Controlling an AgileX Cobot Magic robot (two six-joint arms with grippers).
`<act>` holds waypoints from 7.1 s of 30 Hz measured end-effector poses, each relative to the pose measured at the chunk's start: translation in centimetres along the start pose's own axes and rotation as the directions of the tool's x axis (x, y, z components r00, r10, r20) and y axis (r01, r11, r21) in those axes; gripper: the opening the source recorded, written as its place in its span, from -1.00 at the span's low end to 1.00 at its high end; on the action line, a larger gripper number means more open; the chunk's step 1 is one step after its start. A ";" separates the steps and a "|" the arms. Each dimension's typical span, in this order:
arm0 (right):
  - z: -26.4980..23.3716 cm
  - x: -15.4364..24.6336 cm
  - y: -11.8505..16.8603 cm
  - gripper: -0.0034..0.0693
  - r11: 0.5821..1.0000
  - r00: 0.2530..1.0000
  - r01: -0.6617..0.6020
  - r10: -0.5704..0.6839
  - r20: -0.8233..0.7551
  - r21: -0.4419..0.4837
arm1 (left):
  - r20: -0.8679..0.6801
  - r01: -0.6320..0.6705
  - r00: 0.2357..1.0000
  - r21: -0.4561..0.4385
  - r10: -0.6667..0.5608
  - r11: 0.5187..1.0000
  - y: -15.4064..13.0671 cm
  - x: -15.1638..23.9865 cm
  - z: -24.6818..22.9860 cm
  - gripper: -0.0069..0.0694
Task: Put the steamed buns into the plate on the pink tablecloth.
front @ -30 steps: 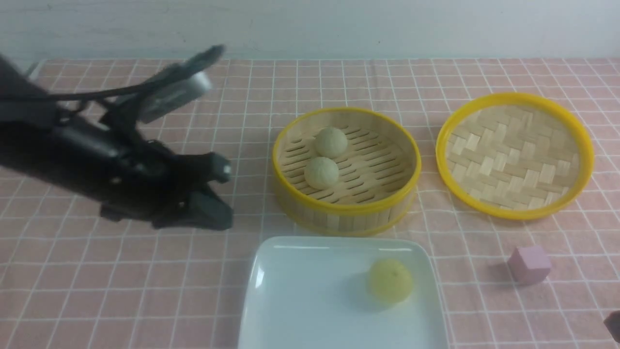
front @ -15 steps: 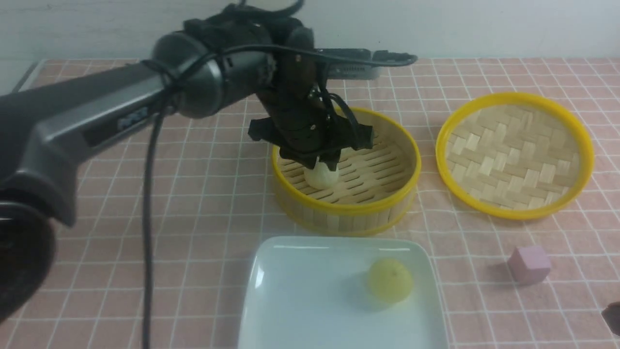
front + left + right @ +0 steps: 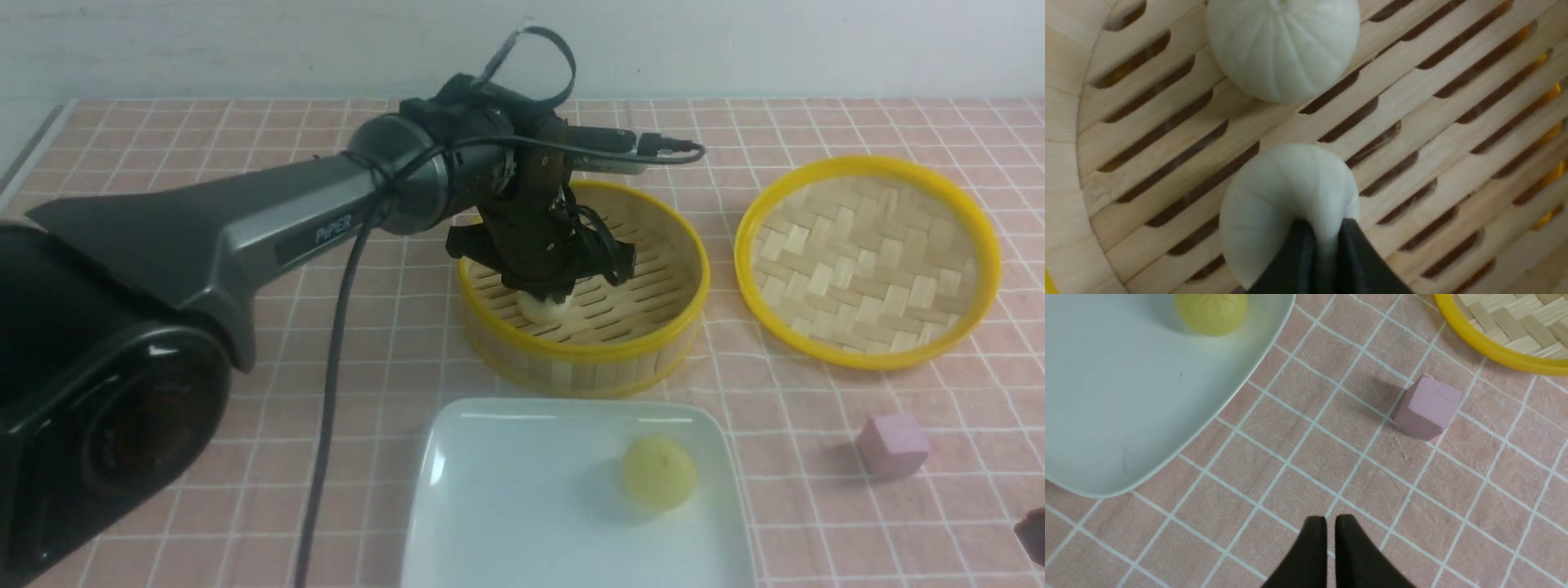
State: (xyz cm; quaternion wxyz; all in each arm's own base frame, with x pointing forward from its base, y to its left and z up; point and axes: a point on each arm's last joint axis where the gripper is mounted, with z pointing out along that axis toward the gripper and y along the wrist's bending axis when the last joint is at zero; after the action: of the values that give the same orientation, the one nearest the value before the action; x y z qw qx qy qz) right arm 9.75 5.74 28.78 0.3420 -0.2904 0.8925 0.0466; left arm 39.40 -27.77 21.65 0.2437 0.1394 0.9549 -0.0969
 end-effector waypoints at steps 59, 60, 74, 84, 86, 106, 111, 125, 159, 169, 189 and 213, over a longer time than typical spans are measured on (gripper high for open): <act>0.0 0.1 0.0 -0.65 1.000 1.000 0.001 -0.001 -0.006 0.001 | 0.003 0.020 1.000 -0.008 -0.020 1.000 1.2 -6.3 -2.2 -0.46; 0.0 0.1 0.0 -0.65 1.000 1.000 0.001 -0.001 -0.006 0.001 | 0.012 0.021 1.000 -0.010 -0.021 1.000 1.2 -6.3 -1.2 -0.35; 0.0 0.0 0.0 -0.59 1.000 1.000 0.001 -0.001 0.002 0.001 | 0.108 0.118 0.988 -0.081 -0.109 0.990 2.0 -6.3 3.7 -0.69; 0.0 0.0 0.0 -0.56 1.000 1.000 0.001 -0.001 0.002 0.001 | 0.165 -0.027 0.985 -0.090 0.041 0.996 2.0 -7.7 -14.2 -0.75; 0.0 0.0 0.0 -0.56 1.000 1.000 0.001 -0.001 0.002 0.001 | 0.231 -0.076 0.968 -0.092 0.095 0.993 2.2 -7.6 -18.5 -0.75; 0.0 0.0 0.0 -0.49 0.999 0.999 -0.046 0.046 0.003 0.001 | -0.281 -0.104 0.954 0.009 0.102 0.995 -0.7 10.3 -5.7 -0.60; -0.5 0.0 0.1 -0.49 0.997 0.997 -0.074 0.074 0.015 -0.019 | -0.275 -0.054 0.961 -0.028 0.044 0.998 -0.9 10.6 -4.4 -0.22; -11.1 4.9 -0.9 -0.94 0.989 0.950 -0.144 0.149 0.276 -0.037 | -0.176 -0.023 0.984 -0.043 0.015 0.999 -0.9 8.7 -7.7 0.43; -4.1 7.3 0.6 -0.89 0.975 0.752 -0.160 0.223 0.620 -0.157 | -0.160 -0.015 0.987 -0.053 0.006 0.998 -0.8 8.6 -7.8 -0.82; -0.6 9.2 0.6 -0.86 0.966 0.770 -0.247 0.244 0.589 -0.078 | -0.147 -0.054 0.988 -0.086 0.041 0.995 -0.4 8.4 -7.9 -0.82; 4.5 12.7 -0.7 -0.79 0.835 0.759 -0.518 0.348 0.551 0.186 | 0.294 -0.009 0.954 -0.147 0.052 0.989 4.7 9.6 -29.3 -0.81; 4.5 12.7 -0.7 -0.73 0.835 0.757 -0.518 0.346 0.555 0.186 | 0.635 -0.011 0.742 0.336 -0.218 0.942 10.2 27.8 -27.2 -0.78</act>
State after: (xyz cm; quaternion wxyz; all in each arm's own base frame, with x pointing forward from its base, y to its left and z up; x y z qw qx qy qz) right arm 5.15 0.27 17.35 0.5835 0.0101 0.8105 0.0494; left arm 7.27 -5.22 30.19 0.5351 0.0795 0.7833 -0.3063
